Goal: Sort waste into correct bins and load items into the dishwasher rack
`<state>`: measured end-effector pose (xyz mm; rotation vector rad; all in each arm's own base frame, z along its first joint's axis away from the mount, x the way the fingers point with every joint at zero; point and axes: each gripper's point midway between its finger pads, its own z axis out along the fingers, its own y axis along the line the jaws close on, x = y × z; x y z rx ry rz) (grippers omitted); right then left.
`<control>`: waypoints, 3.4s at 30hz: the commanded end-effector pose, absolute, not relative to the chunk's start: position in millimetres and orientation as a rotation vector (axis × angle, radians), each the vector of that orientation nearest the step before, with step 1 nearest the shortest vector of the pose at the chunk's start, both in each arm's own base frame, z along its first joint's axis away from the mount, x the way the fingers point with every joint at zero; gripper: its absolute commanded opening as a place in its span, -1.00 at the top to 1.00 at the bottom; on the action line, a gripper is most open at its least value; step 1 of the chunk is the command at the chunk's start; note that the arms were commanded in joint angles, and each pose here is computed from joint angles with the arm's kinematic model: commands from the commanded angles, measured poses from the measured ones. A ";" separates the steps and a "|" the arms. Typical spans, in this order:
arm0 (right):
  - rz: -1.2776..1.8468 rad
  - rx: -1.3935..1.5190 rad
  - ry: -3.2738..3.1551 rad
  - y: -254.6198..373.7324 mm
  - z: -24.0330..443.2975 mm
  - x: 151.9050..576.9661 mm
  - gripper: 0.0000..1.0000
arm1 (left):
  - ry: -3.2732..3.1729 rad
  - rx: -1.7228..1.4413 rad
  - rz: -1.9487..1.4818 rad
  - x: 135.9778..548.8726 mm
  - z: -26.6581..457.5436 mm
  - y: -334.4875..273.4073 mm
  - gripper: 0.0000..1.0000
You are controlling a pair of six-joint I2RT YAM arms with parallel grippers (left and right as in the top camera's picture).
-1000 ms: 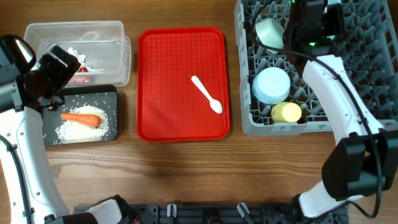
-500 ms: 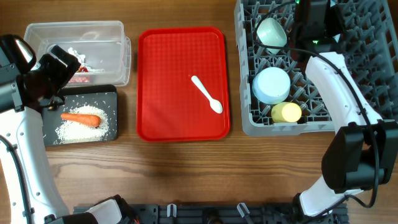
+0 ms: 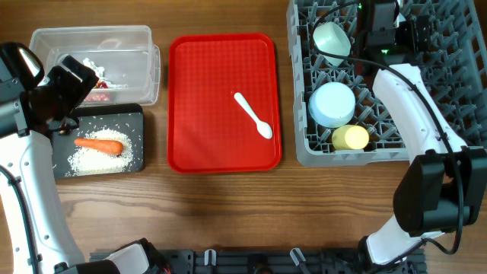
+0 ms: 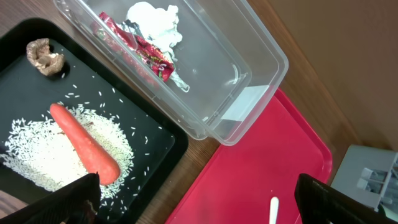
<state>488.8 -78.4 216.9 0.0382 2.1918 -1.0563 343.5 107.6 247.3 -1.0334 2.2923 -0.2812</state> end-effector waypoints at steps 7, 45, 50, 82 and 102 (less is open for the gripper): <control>-0.525 -0.131 2.098 32.5 279.4 477.0 -0.99 | 2.288 -1.049 -0.278 344.0 246.1 110.7 -1.00; 0.294 -0.944 2.831 235.5 28.9 350.8 -0.33 | 2.288 -1.048 -0.278 344.0 246.1 110.7 -1.00; 0.124 -0.974 2.839 235.9 9.1 349.8 -0.32 | 2.288 -1.049 -0.278 344.0 246.1 110.7 -1.00; 0.024 -0.949 2.936 224.4 -31.3 345.1 0.91 | 2.288 -1.048 -0.278 344.0 246.1 110.7 -1.00; 0.100 -0.960 2.676 251.4 47.0 386.7 -0.09 | 2.288 -1.048 -0.278 344.0 246.1 110.7 -0.99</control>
